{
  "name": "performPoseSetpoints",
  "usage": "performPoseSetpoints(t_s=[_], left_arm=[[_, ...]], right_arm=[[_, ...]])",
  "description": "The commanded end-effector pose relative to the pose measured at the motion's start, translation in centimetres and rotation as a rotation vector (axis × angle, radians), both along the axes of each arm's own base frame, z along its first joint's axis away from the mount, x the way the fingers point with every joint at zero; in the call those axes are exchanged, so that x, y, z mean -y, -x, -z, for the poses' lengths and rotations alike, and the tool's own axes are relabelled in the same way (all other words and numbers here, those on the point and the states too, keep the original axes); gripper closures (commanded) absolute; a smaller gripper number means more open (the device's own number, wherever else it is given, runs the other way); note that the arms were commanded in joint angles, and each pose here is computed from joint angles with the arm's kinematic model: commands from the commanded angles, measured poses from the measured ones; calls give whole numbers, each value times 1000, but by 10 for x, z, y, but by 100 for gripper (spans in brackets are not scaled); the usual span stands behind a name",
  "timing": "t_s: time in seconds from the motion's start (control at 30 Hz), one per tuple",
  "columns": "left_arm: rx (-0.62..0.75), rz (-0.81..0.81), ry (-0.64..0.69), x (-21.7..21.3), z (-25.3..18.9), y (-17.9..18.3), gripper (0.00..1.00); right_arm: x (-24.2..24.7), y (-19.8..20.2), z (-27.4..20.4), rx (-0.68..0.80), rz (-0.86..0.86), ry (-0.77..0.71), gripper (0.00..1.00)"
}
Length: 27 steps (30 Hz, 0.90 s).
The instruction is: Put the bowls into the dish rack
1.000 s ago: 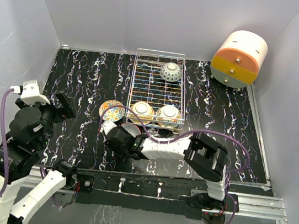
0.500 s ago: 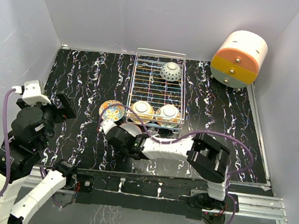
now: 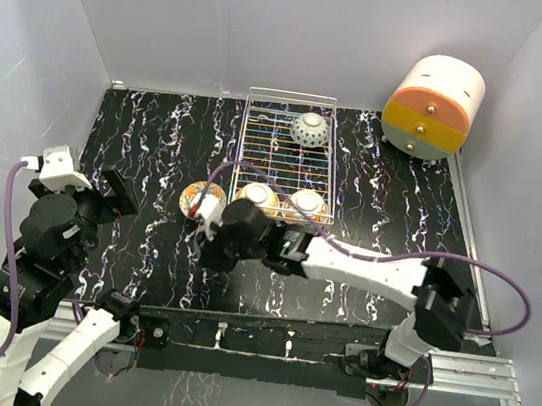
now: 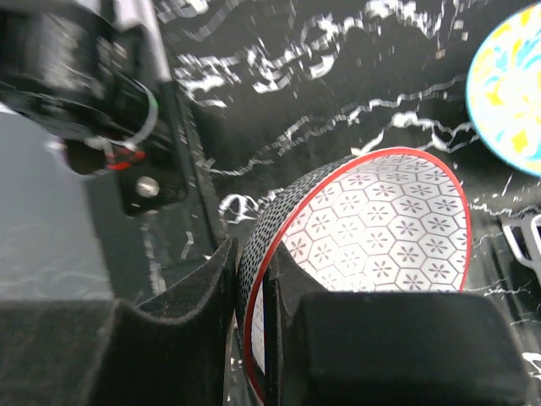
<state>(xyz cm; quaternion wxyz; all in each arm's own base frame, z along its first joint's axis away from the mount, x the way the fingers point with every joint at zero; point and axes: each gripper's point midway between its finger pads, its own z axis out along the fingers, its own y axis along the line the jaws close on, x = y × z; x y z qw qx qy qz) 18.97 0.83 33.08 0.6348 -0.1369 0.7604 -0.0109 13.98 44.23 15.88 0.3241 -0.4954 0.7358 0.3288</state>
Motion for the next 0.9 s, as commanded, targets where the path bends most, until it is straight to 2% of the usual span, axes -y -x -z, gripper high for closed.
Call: performPoseSetpoints(t_s=[0.0,0.17,0.5,0.67,0.77,0.87], left_arm=[[32,-6,1,-2,-10,2,3],[30,-1,-2,-2,-9,1,3],[47,-15,-9,-7,-17,9,3],[66,-31,-7,-13,-26,16,3],[73,-41,-6,-17,-27,20,3],[73,-47,-10,-19,-28,23,3]], right_arm=[[3,-16,-113,-80,-65,-347,92],[24,-59,-179,-135,-43,-556,92],[55,-211,-226,-282,164,-940,91],[65,-292,-183,-401,357,-1058,91],[80,-322,-166,-502,416,-1192,91],[83,-342,-154,-521,456,-1246,91]])
